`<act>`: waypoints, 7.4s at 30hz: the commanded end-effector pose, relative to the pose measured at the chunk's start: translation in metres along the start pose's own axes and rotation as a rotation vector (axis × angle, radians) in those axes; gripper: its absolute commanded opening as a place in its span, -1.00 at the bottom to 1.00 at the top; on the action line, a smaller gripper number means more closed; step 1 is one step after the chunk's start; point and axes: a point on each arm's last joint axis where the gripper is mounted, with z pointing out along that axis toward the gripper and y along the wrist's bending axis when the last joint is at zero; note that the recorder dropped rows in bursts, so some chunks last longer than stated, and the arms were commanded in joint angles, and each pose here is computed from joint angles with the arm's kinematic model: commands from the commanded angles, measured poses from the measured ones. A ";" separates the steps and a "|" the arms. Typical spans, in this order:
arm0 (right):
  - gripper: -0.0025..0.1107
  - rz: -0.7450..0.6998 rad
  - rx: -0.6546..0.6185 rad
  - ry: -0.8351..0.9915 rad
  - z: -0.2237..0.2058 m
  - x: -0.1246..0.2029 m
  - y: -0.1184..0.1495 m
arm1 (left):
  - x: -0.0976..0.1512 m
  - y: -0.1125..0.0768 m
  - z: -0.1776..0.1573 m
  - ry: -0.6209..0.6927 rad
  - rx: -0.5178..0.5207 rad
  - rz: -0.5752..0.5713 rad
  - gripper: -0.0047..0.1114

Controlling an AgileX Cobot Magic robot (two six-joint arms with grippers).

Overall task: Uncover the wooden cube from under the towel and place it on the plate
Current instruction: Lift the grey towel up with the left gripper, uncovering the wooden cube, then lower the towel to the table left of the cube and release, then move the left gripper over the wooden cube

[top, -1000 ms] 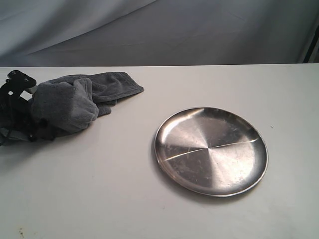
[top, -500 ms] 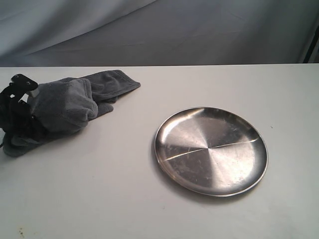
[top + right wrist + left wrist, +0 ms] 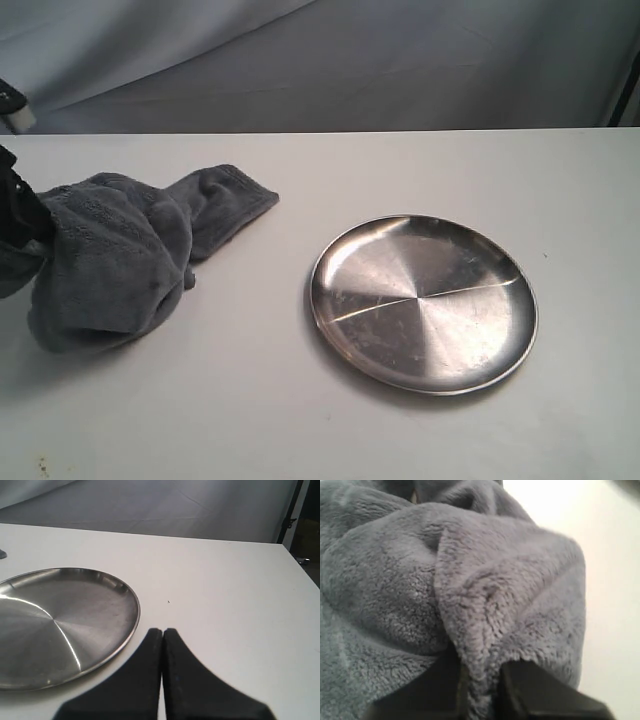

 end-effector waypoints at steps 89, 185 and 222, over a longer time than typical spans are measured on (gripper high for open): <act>-0.96 -0.004 0.000 -0.013 0.000 0.000 0.000 | -0.036 0.012 -0.080 -0.361 -0.620 0.084 -0.92; -0.96 -0.004 0.000 -0.013 0.000 0.000 0.000 | -0.022 0.031 0.154 -0.165 -0.126 -0.122 -0.91; -0.96 -0.004 0.000 -0.013 0.000 0.000 0.000 | -0.059 0.009 0.064 -0.196 -0.231 0.002 0.46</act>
